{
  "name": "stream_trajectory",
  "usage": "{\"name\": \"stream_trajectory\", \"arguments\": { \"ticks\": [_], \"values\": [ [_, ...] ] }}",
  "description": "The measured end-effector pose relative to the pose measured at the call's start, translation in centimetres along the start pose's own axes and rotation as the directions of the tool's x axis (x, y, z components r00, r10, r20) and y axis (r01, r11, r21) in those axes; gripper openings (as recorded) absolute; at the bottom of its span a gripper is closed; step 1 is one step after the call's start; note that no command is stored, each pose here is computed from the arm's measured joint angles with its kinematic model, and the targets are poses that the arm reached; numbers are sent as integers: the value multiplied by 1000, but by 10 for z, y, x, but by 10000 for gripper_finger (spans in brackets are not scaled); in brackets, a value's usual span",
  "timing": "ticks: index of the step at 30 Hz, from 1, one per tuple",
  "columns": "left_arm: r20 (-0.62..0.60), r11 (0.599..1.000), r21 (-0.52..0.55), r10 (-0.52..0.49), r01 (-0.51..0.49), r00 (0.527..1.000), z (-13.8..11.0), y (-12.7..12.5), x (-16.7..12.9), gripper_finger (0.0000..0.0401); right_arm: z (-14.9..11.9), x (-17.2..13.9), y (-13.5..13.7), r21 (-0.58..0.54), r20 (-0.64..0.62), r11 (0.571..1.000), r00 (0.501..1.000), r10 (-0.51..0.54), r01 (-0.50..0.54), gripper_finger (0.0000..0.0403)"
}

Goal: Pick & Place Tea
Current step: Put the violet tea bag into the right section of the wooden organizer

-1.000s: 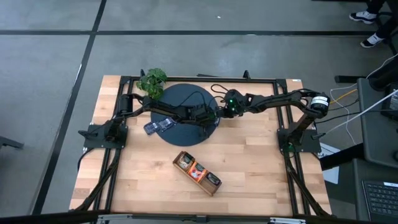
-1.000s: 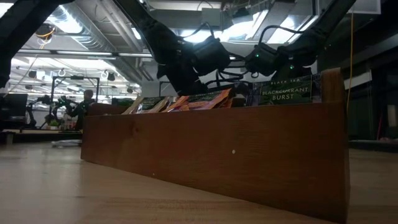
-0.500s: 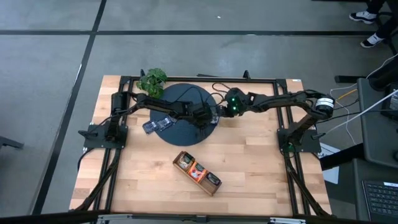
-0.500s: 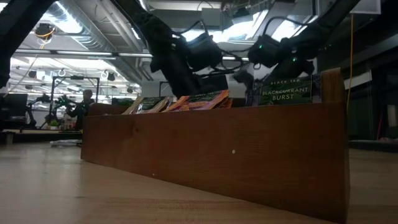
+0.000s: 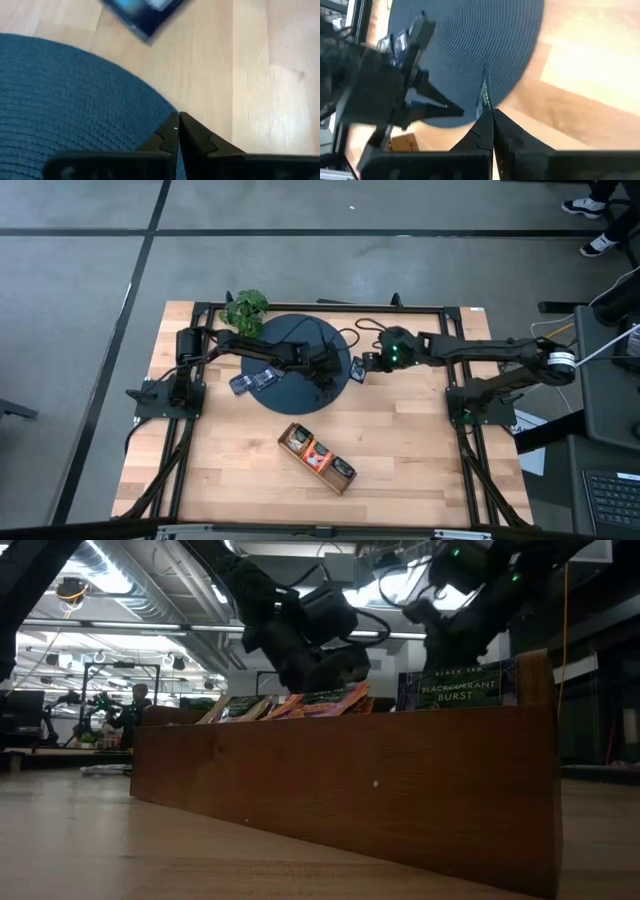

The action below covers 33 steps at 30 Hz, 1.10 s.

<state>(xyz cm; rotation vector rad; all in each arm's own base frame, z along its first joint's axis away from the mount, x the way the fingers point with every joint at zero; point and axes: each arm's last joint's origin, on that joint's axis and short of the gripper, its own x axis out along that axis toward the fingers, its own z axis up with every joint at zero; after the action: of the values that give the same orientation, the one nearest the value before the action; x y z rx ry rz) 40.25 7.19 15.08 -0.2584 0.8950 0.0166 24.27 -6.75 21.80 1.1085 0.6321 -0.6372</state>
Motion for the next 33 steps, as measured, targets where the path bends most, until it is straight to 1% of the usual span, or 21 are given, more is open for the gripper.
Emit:
{"name": "stream_trajectory", "arguments": {
  "ticks": [3, 6, 9, 11, 14, 17, 22, 24, 26, 27, 30, 33],
  "values": [
    [43, 1000, -27, -7, 8, 999, 4, -1, -5, 8, -12, -6, 6, 2, 6, 1000, 1000, 3, -3, 2],
    [168, 999, -47, -19, 28, 986, 2, -7, -21, 3, -23, -10, 11, -2, 6, 1000, 1000, -2, 2, 2],
    [284, 997, -74, -11, 34, 959, -13, -11, -46, 2, -31, -12, 12, -1, -7, 1000, 1000, -14, 14, 2],
    [322, 996, -83, -13, 41, 947, -29, -14, -62, 3, -34, -13, 14, 5, -14, 1000, 1000, -5, 5, 2],
    [392, 995, -74, -27, 61, 920, -49, -19, -85, 8, -37, -13, 21, -4, -8, 999, 999, 47, -47, 2],
    [486, 990, -103, -31, 93, 873, -61, -27, -108, 11, -44, -15, 31, -19, 14, 992, 992, 123, -122, 2],
    [567, 978, -171, -6, 124, 824, -75, -44, -134, 10, -68, -21, 48, -25, 92, 981, 977, 193, -192, 2],
    [586, 973, -186, 0, 134, 810, -79, -52, -141, 8, -82, -26, 53, -44, 118, 980, 973, 200, -196, 2],
    [580, 974, -194, 18, 116, 815, -83, -58, -146, 6, -95, -31, 58, -57, 146, 977, 966, 212, -206, 2],
    [587, 973, -204, 31, 111, 809, -83, -61, -148, 6, -101, -34, 61, -59, 161, 975, 962, 220, -213, 2],
    [581, 961, -259, 72, 100, 811, -87, -69, -152, 8, -121, -39, 68, -67, 179, 972, 956, 232, -223, 2],
    [555, 956, -284, 94, 81, 827, -92, -74, -151, 8, -139, -38, 78, -82, 176, 971, 956, 236, -225, 2]
  ]
}}
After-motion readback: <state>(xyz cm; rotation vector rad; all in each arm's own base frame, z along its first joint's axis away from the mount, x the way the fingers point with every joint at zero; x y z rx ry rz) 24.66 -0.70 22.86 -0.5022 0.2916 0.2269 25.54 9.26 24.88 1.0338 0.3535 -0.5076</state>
